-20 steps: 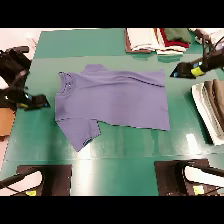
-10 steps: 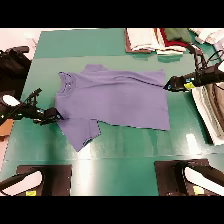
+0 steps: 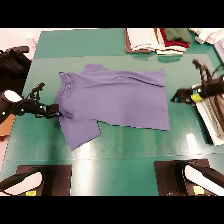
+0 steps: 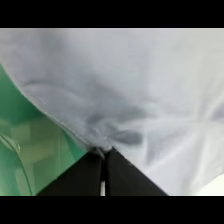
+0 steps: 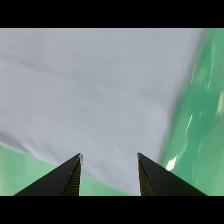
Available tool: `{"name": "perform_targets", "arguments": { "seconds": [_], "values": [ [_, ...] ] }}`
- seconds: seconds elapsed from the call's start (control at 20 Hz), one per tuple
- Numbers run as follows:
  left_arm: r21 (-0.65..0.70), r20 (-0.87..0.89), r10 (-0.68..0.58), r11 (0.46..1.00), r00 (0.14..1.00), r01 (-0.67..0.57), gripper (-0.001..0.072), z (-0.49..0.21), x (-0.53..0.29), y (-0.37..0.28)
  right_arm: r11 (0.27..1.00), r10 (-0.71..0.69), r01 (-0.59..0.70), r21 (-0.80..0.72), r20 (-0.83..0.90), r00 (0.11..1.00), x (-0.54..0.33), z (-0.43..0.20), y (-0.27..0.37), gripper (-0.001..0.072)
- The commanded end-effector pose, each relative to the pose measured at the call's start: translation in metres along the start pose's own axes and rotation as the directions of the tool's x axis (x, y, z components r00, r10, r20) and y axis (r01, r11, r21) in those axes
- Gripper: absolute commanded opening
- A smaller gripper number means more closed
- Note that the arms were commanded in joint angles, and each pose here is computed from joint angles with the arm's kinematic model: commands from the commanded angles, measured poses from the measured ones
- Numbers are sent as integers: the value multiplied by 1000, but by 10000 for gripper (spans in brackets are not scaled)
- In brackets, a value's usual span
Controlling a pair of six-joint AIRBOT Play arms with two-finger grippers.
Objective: Fold the shirts.
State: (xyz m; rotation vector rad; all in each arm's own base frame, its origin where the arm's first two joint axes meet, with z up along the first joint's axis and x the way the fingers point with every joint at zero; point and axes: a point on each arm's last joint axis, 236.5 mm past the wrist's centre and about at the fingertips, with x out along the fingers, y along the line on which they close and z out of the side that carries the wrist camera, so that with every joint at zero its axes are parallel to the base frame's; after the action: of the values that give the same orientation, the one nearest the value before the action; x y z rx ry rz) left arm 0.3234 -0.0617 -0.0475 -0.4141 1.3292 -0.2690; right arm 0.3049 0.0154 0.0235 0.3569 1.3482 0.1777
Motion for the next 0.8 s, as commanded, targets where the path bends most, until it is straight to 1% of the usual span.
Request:
{"name": "perform_targets", "arguments": {
  "seconds": [0.0,0.05,0.15,0.2,0.25,0.3,0.45,0.55,0.6,0.65,0.7,0.75],
  "values": [
    [29,23,3,1000,1000,-4,27,12,-10,-5,976,23,5,219,-126,992,30,-65,-47,597],
    [31,32,4,1000,999,-5,27,15,-12,-5,959,41,5,283,-156,987,40,-84,-57,594],
    [32,51,8,999,999,-10,27,20,-12,-5,937,77,-7,348,-186,979,57,-109,-65,580],
    [32,56,10,999,998,-12,27,21,-12,-4,934,98,-26,357,-185,978,64,-115,-63,522],
    [32,56,10,999,998,-12,27,21,-12,-4,929,121,-50,366,-172,978,70,-116,-58,505],
    [32,56,10,999,998,-12,27,21,-12,-4,923,137,-72,377,-149,979,75,-114,-54,505],
    [32,55,10,999,998,-12,27,21,-12,-4,936,140,-93,340,-116,983,87,-103,-40,497],
    [32,56,10,999,998,-11,27,21,-12,-4,949,156,-110,294,-137,978,95,-97,-25,427],
    [32,55,9,999,998,-11,27,21,-12,-4,956,156,-110,271,-153,976,100,-94,-20,427],
    [32,54,9,999,999,-11,27,21,-12,-4,965,156,-112,237,-176,972,104,-92,-13,362],
    [33,53,10,999,999,-11,27,21,-13,-4,973,154,-114,199,-196,968,107,-88,-6,192],
    [37,55,12,999,998,-14,26,22,-14,-5,979,153,-120,162,-207,966,109,-85,3,102]
  ]
}}
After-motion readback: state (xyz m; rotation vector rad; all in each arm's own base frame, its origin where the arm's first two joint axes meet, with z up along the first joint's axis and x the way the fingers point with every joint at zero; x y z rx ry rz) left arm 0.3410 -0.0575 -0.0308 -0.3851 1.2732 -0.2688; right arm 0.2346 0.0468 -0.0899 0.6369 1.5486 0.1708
